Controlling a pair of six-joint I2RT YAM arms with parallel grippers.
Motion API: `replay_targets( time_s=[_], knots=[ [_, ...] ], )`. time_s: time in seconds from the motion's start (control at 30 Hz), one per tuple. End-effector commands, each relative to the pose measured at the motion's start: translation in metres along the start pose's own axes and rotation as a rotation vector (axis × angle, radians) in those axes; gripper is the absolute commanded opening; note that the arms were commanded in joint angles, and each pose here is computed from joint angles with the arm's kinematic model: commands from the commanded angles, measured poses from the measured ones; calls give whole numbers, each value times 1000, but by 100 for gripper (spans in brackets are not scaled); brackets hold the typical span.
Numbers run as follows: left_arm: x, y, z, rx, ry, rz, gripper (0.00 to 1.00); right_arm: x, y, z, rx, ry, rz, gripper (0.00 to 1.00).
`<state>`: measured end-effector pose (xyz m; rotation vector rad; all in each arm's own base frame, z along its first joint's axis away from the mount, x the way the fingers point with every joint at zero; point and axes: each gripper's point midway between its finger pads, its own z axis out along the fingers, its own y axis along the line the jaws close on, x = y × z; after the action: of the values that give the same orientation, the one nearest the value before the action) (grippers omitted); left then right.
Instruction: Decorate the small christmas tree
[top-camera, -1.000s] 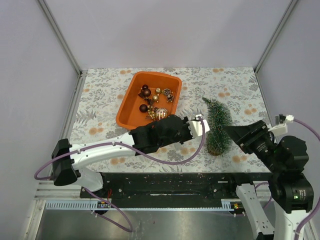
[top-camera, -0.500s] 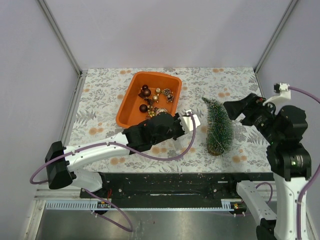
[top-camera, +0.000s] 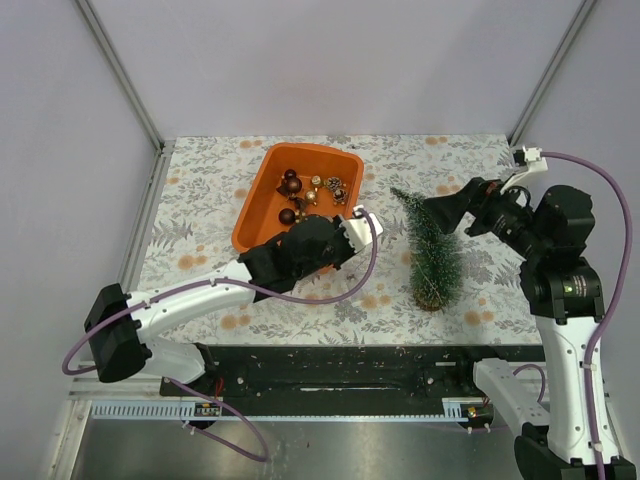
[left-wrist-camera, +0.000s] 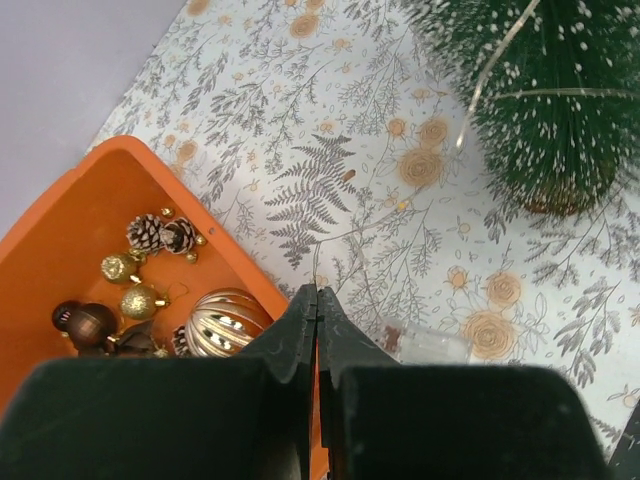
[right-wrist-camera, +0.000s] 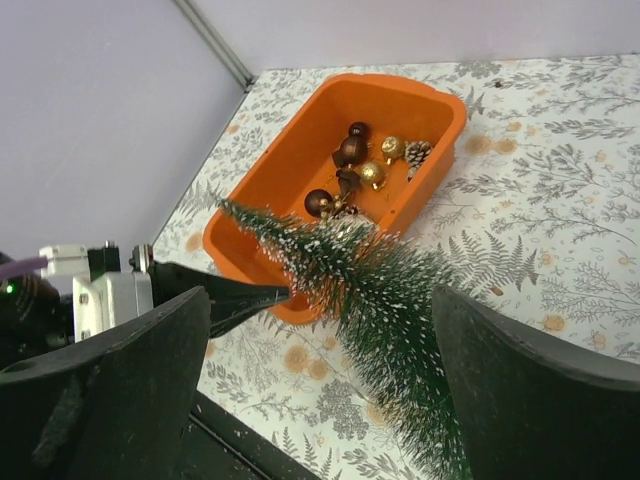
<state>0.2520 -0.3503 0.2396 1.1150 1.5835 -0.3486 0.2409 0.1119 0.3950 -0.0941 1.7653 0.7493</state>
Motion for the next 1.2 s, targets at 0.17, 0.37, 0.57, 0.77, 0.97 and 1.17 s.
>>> replay_targets(
  time_s=[0.17,0.37,0.57,0.77,0.97,1.17],
  knots=[
    [-44,9,25,20,-101,-149,4,7,14,20,-175,-2,-89,99],
    [-51,-1,41,68,-107,-161,5,10,1,30,-116,15,-165,99],
    [-52,-2,47,71,-107,-181,5,26,5,42,-104,62,-260,99],
    [-52,-1,50,59,-103,-208,5,38,-8,48,-51,82,-297,79],
    [-61,8,57,30,-114,-266,5,28,-1,32,-68,-53,-322,52],
    [-68,21,69,-2,-122,-327,5,31,32,24,-258,-108,-315,49]
  ],
)
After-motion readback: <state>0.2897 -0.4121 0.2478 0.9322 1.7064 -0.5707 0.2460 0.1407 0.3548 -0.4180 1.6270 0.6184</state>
